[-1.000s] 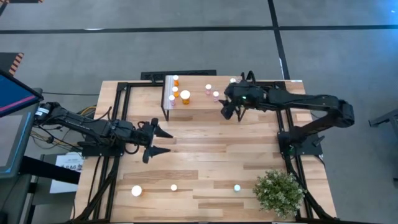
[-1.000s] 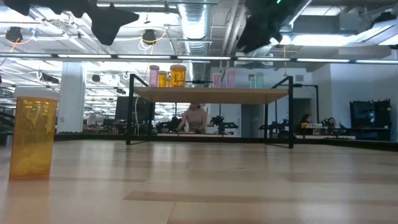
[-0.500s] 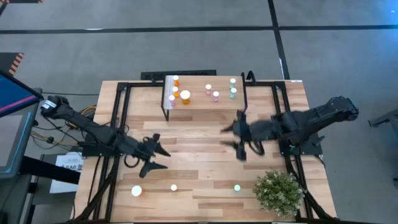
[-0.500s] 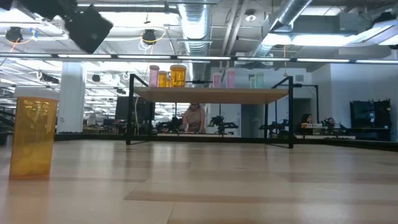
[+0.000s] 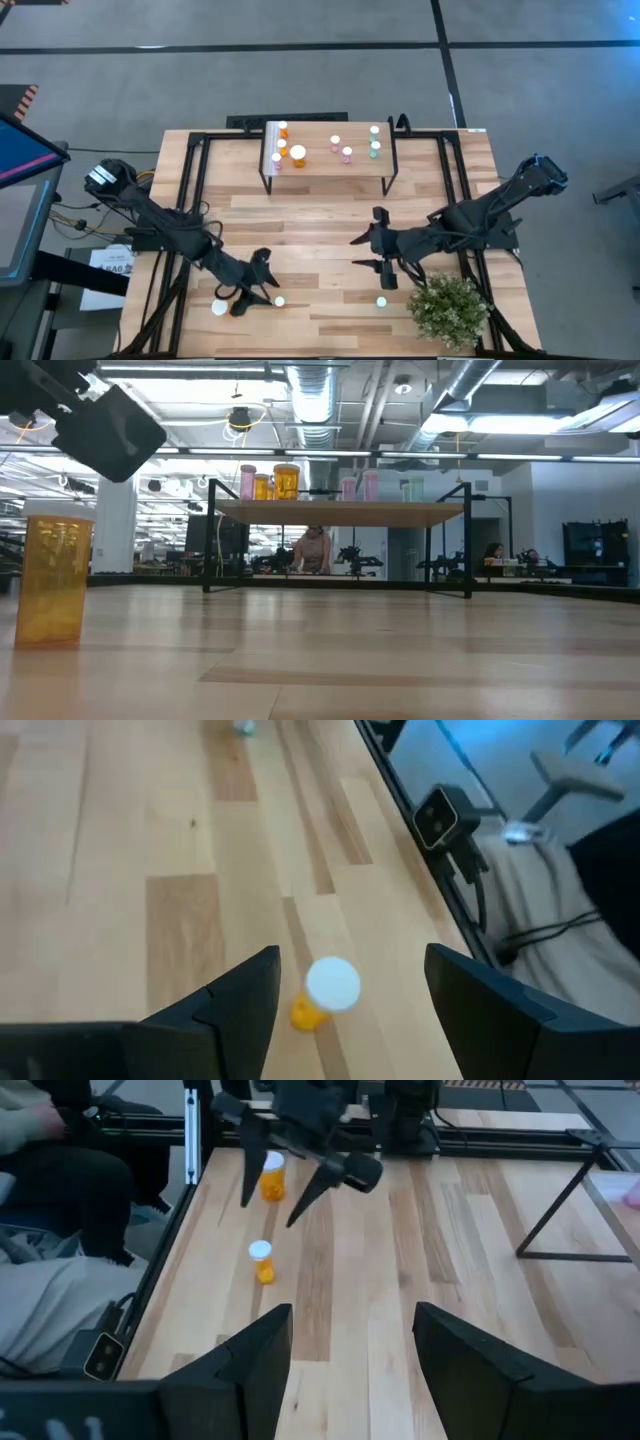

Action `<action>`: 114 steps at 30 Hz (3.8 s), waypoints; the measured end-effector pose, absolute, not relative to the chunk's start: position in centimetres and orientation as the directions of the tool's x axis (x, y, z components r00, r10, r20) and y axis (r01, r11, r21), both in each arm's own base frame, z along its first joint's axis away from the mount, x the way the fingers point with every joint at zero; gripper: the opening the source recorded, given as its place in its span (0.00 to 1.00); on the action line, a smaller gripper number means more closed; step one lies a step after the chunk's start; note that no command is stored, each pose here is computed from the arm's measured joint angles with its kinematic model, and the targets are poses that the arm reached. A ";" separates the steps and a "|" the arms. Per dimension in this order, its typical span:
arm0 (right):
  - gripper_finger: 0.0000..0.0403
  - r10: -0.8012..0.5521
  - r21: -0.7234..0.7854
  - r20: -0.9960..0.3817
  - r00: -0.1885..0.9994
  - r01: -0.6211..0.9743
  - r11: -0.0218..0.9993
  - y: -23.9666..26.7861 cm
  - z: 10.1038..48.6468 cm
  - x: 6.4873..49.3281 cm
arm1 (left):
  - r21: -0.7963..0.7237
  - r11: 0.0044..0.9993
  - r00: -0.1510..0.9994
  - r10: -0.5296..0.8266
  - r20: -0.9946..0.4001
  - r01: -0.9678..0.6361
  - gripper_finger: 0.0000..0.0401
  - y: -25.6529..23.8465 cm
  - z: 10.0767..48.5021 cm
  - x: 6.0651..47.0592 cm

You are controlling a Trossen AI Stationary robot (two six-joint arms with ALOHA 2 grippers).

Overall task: Pick and place medicine bottles onto shelf by color
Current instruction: Put the small orange pill bottle on the shelf

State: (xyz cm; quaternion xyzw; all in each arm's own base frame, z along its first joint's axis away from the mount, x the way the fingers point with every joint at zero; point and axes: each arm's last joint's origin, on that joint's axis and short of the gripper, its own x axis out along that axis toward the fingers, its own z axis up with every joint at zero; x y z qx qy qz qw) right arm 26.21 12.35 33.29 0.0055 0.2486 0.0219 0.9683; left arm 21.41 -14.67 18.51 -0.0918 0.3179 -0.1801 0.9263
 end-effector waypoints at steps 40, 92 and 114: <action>0.57 0.114 0.008 -0.531 0.839 -0.130 0.992 14.5 28.1 31.3 | -0.057 0.969 0.632 -0.202 -0.749 0.242 0.59 -18.5 19.5 22.2; 0.57 0.313 0.116 -0.623 0.717 -0.311 0.943 17.4 13.2 48.1 | 0.213 0.952 0.976 -0.218 -0.029 0.219 0.59 -11.4 28.5 14.4; 0.57 0.303 0.136 -0.637 0.709 -0.283 0.949 17.2 11.0 48.5 | 0.187 0.961 0.979 -0.200 -0.029 0.202 0.59 -11.4 28.5 14.4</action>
